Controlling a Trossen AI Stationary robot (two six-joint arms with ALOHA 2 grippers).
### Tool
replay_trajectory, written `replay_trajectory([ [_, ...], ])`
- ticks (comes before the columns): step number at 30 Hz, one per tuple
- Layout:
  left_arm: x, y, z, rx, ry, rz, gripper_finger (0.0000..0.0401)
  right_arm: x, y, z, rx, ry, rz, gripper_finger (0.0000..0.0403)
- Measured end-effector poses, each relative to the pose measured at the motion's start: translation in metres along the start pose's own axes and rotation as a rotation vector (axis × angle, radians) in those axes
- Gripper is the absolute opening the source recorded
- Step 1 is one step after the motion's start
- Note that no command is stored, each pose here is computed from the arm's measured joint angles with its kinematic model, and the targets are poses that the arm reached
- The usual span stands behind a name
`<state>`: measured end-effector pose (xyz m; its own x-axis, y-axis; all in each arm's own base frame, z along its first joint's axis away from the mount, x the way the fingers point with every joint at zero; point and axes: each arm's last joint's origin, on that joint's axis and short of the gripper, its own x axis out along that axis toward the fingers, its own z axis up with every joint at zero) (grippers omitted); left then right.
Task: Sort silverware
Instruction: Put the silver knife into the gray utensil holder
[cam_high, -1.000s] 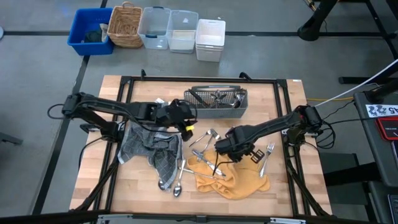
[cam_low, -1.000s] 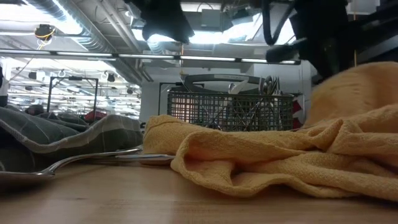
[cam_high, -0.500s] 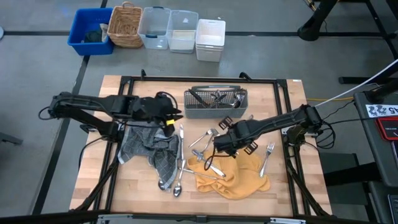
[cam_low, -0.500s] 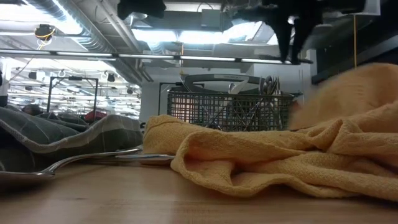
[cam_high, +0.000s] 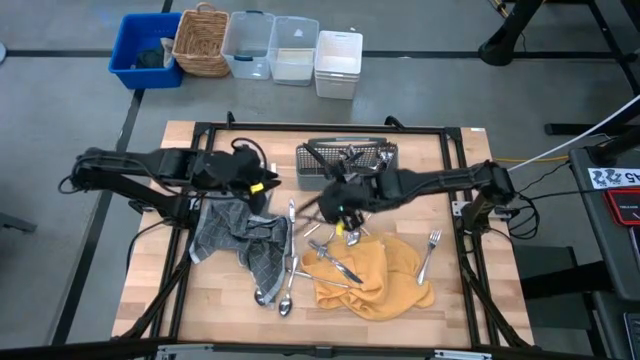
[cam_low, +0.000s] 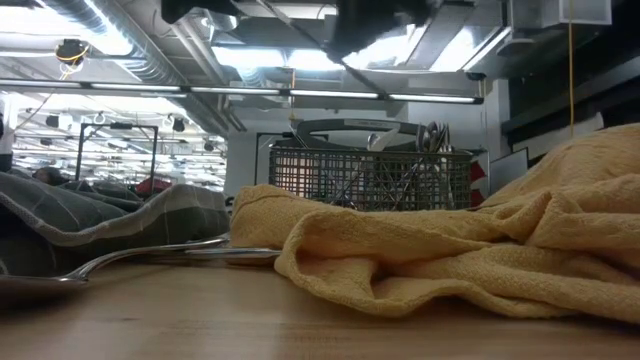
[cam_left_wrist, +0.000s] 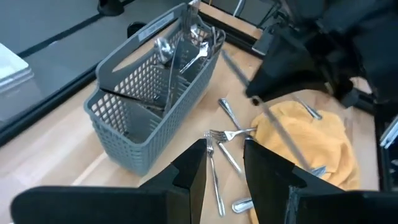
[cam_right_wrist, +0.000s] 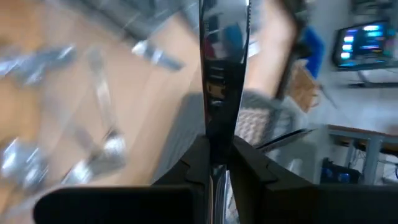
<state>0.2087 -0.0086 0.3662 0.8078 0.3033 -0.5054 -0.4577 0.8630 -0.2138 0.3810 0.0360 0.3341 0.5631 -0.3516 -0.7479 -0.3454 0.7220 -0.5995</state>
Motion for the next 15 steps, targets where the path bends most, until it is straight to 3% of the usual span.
replay_trajectory([
  [6,-0.014,0.005,0.003,-0.055,-0.040,-0.020,0.0095,0.014,-0.040,-0.005,0.329,-0.167,-0.046,0.0044],
  [11,-0.024,0.009,0.004,-0.068,-0.062,-0.033,0.0095,0.024,-0.066,-0.024,0.663,-0.164,-0.069,0.0044],
  [15,-0.027,0.010,0.005,-0.072,-0.073,-0.038,0.0095,0.030,-0.081,-0.038,0.758,-0.150,-0.099,0.0044],
])
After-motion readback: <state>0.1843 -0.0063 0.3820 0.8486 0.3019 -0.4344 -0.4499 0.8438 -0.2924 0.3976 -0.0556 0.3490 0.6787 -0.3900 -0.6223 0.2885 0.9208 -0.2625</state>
